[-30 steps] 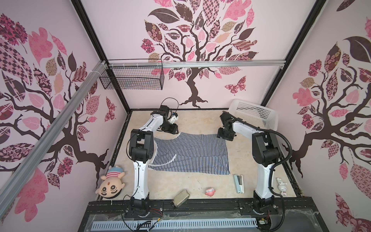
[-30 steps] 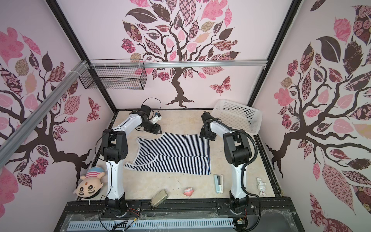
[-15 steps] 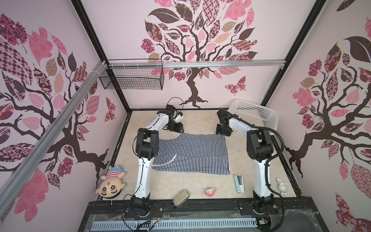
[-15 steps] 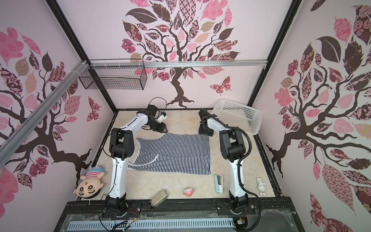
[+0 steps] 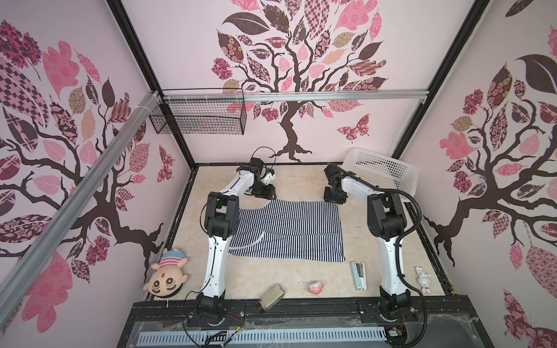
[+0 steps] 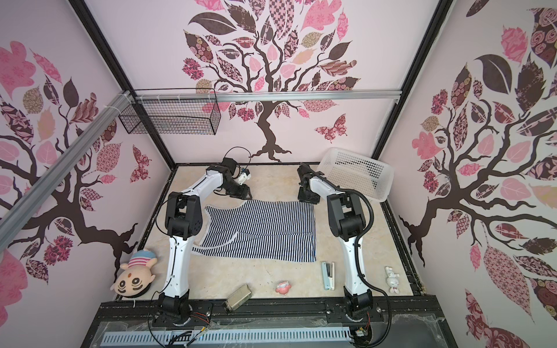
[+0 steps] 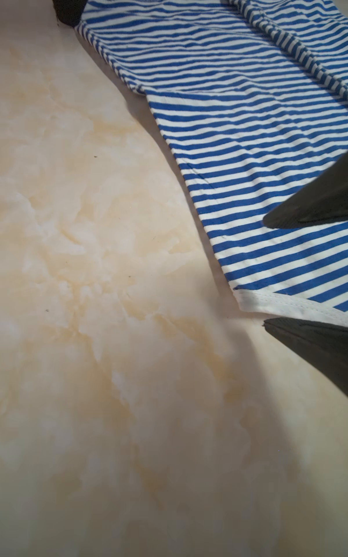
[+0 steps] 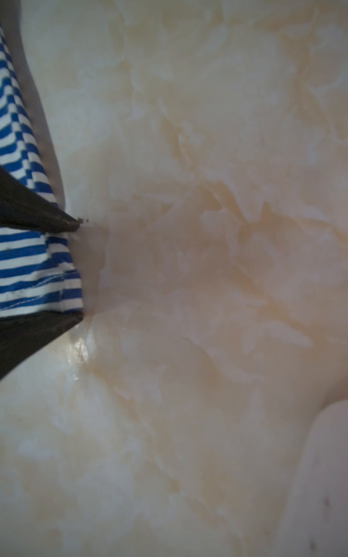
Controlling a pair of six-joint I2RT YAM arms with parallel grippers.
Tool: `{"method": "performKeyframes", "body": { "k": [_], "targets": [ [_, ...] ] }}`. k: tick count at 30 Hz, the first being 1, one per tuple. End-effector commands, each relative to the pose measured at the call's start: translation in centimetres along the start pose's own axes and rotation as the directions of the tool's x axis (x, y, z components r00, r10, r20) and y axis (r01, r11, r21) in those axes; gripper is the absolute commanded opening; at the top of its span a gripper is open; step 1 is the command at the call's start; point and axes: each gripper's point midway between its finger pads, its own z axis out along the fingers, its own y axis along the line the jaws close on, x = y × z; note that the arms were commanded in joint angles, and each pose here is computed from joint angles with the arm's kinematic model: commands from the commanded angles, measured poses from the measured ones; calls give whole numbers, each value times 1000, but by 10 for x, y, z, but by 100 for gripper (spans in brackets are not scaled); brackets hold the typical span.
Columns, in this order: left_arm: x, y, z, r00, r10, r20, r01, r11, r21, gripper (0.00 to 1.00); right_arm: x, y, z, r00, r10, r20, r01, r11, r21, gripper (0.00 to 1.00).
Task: Fold and stack tank tops
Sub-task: Fold the tank top at the center of the table.
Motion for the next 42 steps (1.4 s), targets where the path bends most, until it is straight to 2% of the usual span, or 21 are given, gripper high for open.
{"method": "performKeyframes", "body": {
  "k": [1,4,9,13,16,18,22,31,34,39,42],
  "targets": [
    [1,4,9,1000,-16,-11,16,1000,0,52,5,-8,5,1000,0,-24,1,999,43,25],
    [1,5,11,1000,-18,-15,18,1000,0,52,2,-7,-4,1000,3,-13,-3,1000,31,16],
    [1,2,15,1000,-21,-22,21,999,24,52,-3,2,-24,1000,15,14,-14,999,-36,16],
    [-3,13,20,999,-29,-13,29,999,-34,51,-5,7,-34,1000,22,19,-21,997,-72,16],
    [-5,12,23,1000,-27,-9,27,999,-22,50,-5,11,-41,999,24,22,-21,995,-100,16],
    [-4,7,25,999,-28,-26,29,1000,4,47,-3,12,-45,999,24,24,-21,994,-109,16],
    [2,4,26,999,-14,-43,15,1000,11,33,-2,14,-54,999,21,34,-16,993,-121,15],
    [13,1,22,998,8,-61,-7,1000,14,18,3,16,-63,999,13,37,-8,991,-132,12],
    [12,-2,13,998,22,-52,-21,1000,7,8,7,14,-69,999,15,41,-9,991,-133,11],
    [5,-9,-12,998,54,20,-54,998,-14,6,15,4,-80,998,18,61,-10,992,-127,11],
    [13,-12,-19,998,56,30,-55,998,-22,6,21,0,-86,998,19,62,-11,991,-133,11]
  ]
}}
